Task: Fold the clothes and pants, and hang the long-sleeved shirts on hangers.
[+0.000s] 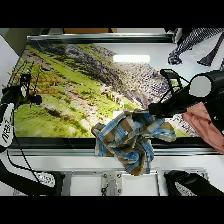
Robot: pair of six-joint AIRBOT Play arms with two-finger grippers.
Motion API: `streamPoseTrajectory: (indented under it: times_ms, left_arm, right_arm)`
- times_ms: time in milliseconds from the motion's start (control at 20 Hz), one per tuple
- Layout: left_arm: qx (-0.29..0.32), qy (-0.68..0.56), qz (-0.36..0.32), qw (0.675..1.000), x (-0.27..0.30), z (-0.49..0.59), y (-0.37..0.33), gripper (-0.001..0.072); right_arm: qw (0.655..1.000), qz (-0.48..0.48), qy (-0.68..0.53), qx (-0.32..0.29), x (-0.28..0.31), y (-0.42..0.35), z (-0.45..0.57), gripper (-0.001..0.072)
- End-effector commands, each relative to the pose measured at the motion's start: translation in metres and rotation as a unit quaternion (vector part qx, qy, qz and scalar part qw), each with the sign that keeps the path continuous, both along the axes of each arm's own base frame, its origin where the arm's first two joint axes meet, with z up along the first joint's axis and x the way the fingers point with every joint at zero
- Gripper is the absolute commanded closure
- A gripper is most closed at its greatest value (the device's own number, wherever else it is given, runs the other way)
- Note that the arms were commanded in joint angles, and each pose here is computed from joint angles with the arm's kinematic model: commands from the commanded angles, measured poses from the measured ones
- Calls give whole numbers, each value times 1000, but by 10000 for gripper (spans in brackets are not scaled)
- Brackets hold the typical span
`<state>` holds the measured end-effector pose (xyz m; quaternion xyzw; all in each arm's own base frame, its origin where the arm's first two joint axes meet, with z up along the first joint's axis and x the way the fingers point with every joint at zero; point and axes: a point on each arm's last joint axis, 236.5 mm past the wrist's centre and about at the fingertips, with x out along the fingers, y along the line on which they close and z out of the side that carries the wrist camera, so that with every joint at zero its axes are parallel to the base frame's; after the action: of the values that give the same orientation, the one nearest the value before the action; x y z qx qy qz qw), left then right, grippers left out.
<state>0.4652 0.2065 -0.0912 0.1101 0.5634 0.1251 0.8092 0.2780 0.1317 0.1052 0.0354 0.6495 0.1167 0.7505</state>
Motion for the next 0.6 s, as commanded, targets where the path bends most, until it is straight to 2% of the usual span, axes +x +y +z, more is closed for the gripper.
streamPoseTrajectory:
  times_ms: [0,550]
  left_arm:
    - [17,8,-16,1000,4,-18,7,91]
    - [8,54,0,999,11,-46,15,97]
  right_arm:
    - [1000,0,1,0,0,0,0,693]
    - [1000,0,1,0,0,0,0,693]
